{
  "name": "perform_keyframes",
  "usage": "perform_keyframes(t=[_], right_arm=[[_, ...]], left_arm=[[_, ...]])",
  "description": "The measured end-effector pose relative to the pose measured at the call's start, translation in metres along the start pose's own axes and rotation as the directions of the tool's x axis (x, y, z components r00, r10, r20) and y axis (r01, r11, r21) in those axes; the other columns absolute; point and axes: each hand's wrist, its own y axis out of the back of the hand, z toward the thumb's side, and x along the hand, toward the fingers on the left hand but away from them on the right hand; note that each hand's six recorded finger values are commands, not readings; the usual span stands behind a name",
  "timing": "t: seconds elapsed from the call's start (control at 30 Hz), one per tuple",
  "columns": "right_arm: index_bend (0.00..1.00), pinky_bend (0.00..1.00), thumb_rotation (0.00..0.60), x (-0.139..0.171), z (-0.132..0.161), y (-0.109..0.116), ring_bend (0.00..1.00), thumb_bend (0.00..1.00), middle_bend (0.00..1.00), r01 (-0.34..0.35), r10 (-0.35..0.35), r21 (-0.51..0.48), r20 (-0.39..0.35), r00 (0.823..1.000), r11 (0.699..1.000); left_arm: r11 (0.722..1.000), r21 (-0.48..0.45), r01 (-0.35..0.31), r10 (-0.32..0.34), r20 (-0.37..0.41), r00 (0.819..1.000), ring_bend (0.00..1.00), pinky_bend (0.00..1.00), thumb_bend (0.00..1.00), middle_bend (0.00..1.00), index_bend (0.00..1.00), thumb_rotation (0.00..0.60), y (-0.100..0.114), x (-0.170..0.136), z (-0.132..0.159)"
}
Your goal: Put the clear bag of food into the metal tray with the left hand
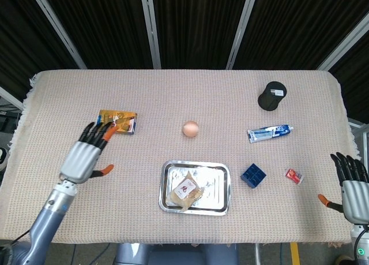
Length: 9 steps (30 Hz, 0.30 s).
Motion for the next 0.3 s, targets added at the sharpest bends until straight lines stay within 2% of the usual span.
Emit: perform_keyframes(t=[0.13, 0.3], right_arm=[[0.04, 0.06, 0.6, -0.002, 0.001, 0.0, 0.0, 0.0, 0.04, 0.003, -0.003, 0.002, 0.009, 1.0, 1.0], [0.04, 0.06, 0.6, -0.002, 0.001, 0.0, 0.0, 0.0, 0.04, 0.007, -0.007, 0.007, 0.012, 1.0, 1.0]], left_arm=[[0.999, -0.016, -0.03, 0.028, -0.101, 0.995, 0.0, 0.0, 0.2, 0.0, 0.06, 0.538, 0.004, -0.042, -0.034], [0.998, -0.022, -0.059, 0.054, -0.174, 0.983, 0.0, 0.0, 0.2, 0.0, 0.07, 0.541, 0.007, -0.076, -0.056]])
